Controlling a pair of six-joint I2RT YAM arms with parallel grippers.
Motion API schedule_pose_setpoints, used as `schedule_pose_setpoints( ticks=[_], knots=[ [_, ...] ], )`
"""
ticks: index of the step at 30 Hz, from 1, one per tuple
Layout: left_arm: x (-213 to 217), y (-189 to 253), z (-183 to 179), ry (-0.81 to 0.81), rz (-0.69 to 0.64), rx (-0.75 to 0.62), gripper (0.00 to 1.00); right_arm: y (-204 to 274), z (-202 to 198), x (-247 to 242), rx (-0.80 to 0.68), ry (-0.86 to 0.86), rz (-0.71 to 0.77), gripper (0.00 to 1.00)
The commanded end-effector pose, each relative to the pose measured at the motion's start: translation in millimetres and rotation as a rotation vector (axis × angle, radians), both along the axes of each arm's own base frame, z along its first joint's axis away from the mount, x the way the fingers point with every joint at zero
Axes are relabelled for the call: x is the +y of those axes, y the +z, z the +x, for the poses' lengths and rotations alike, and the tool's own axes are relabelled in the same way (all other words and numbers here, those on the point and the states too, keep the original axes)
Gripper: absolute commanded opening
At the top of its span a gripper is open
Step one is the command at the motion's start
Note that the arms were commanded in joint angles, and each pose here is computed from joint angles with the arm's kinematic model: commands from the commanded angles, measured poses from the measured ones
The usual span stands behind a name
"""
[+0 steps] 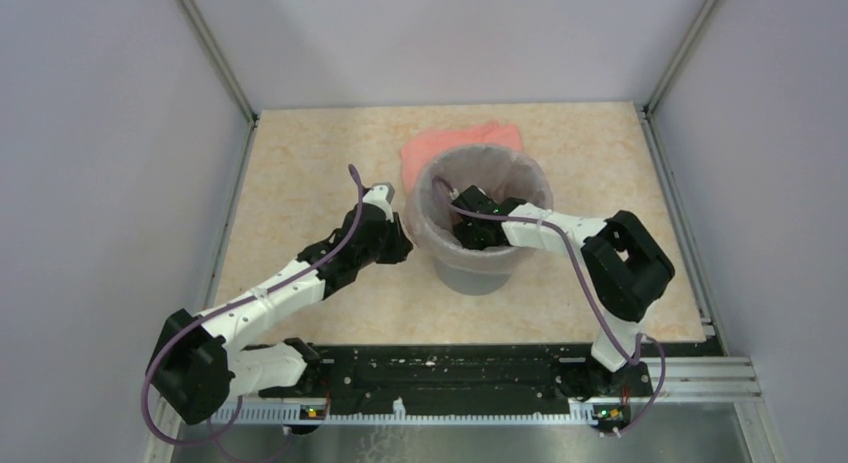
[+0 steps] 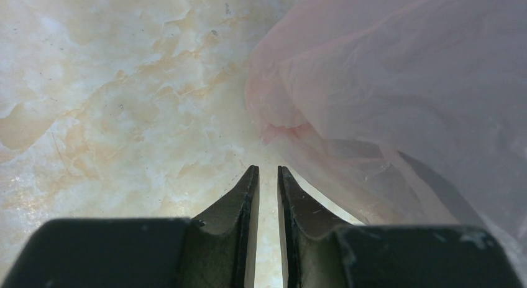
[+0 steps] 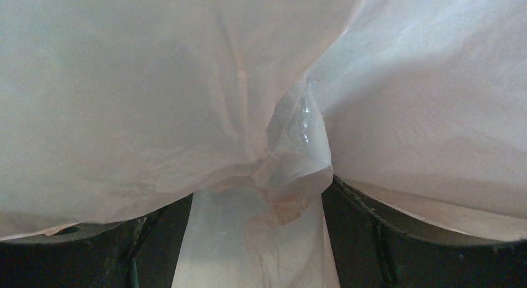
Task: Put the trash bags into the trash bin
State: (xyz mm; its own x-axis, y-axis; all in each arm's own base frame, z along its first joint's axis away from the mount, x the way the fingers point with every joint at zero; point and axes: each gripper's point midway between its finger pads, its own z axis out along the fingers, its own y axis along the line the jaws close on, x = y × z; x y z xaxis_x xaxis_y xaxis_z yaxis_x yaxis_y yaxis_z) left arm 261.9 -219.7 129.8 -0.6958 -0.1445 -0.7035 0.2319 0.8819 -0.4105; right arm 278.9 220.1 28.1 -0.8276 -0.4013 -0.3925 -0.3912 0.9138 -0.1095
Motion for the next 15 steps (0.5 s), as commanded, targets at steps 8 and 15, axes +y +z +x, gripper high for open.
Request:
schedule_pose_setpoints(
  ticks=[8, 15],
  knots=[
    [-10, 25, 11, -0.023, -0.040, -0.068, 0.23, 11, 7, 0, 0.011, -0.003, -0.026, 0.75],
    [-11, 28, 11, -0.030, -0.046, -0.074, 0.23, 33, 11, 2, -0.010, -0.007, -0.016, 0.75]
  ],
)
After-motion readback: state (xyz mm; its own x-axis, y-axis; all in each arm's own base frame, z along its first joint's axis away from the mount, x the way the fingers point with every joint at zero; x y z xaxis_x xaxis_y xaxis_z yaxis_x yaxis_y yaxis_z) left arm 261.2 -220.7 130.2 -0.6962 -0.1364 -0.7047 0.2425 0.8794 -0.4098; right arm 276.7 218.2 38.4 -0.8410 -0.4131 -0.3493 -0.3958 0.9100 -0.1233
